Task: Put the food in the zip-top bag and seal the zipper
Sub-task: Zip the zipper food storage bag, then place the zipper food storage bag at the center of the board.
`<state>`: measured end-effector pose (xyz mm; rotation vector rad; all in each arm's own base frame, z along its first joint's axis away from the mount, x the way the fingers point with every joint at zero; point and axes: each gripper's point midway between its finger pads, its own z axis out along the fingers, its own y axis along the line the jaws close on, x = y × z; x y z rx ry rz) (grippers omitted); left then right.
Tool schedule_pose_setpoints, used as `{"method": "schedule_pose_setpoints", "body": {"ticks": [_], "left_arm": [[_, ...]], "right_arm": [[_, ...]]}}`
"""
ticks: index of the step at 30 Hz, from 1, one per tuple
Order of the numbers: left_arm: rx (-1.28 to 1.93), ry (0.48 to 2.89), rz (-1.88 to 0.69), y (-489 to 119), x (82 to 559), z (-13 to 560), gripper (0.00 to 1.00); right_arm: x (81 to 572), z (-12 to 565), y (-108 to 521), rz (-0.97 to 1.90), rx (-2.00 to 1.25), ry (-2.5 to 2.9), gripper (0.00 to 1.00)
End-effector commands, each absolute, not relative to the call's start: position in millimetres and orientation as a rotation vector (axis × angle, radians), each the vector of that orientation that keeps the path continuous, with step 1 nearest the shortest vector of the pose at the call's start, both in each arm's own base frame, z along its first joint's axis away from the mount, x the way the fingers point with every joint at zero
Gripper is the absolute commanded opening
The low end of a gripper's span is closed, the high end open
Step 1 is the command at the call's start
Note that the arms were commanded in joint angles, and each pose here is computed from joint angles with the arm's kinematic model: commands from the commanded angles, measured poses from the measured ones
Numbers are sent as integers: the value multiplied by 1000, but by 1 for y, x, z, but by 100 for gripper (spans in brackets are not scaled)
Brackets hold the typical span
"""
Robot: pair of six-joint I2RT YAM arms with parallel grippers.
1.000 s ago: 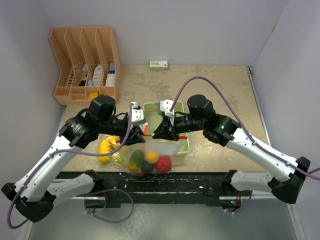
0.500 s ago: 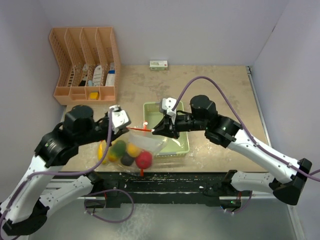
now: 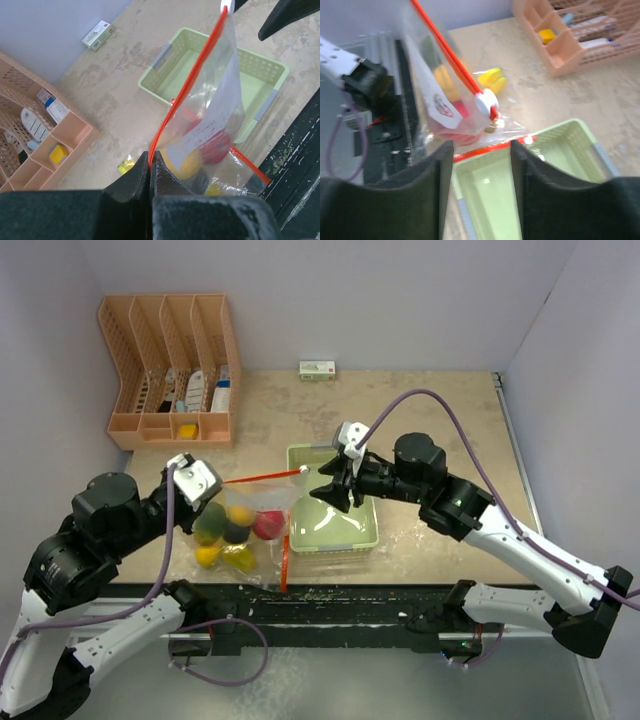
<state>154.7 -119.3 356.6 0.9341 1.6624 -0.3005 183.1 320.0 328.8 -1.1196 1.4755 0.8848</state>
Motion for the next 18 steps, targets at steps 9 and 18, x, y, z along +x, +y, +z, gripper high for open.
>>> {"method": "schedule_pose_setpoints", "body": {"ticks": [9, 18], "left_arm": [[416, 1626, -125, -88, 214, 407, 0], [257, 1760, -241, -127, 254, 385, 99]], "right_arm": [[243, 378, 264, 680, -445, 1725, 100], [247, 359, 265, 677, -356, 1837, 100]]}}
